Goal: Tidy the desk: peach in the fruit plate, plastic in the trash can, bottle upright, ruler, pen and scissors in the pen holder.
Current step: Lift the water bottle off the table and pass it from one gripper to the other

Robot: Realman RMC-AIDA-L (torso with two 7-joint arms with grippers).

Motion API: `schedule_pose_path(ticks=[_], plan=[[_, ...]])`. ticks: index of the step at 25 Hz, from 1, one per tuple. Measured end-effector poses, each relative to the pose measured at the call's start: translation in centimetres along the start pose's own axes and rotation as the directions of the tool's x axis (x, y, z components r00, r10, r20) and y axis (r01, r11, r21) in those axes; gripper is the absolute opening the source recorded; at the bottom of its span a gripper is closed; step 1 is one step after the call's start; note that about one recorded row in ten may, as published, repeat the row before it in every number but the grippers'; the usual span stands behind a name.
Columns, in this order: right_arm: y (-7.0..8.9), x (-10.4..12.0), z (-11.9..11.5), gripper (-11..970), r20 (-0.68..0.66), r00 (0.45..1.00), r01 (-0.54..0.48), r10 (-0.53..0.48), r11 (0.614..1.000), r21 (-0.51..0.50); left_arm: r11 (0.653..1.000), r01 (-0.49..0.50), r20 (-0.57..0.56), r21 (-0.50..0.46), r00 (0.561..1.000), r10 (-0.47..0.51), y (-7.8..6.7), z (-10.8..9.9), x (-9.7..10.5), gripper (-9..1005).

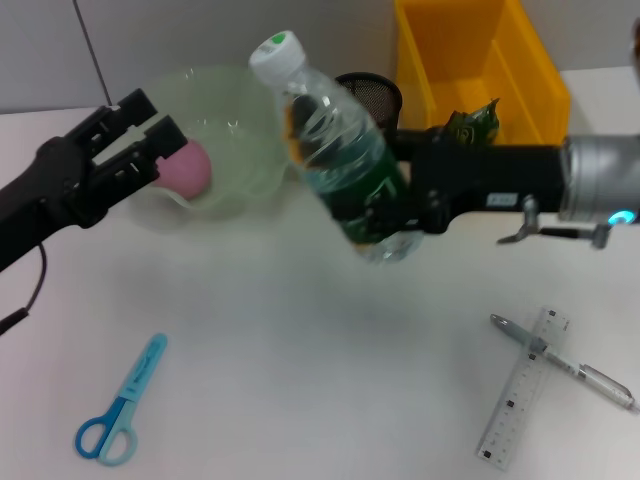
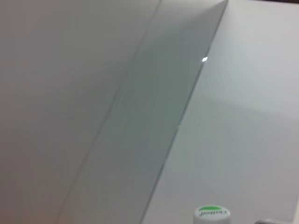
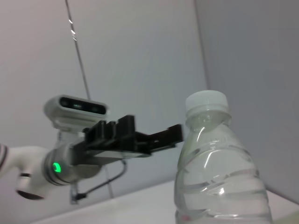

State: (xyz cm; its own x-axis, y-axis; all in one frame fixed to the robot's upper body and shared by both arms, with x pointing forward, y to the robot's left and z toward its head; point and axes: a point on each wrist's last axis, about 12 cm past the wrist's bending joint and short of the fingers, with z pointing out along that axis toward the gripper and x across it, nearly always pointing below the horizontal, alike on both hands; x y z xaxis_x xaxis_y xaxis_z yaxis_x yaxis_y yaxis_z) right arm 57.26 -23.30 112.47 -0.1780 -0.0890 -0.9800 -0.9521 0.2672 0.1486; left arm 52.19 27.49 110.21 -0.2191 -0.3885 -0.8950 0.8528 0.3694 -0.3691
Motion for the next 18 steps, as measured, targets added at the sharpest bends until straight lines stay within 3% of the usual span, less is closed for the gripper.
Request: schedule_pose_path(ticks=[8, 18], plan=[[2.0, 1.7, 2.3, 772, 0.089, 0.996, -0.008, 0.016, 0.996, -0.091, 0.997, 0.034, -0.013, 0.069, 0.999, -0.033, -0.4, 1.5, 0.5, 814], [2.6, 2.4, 2.8, 775, 0.095, 0.995, -0.019, 0.03, 0.993, -0.116, 0.993, 0.022, -0.018, 0.117, 1.0, -0.02, -1.1, 1.6, 1.0, 815]])
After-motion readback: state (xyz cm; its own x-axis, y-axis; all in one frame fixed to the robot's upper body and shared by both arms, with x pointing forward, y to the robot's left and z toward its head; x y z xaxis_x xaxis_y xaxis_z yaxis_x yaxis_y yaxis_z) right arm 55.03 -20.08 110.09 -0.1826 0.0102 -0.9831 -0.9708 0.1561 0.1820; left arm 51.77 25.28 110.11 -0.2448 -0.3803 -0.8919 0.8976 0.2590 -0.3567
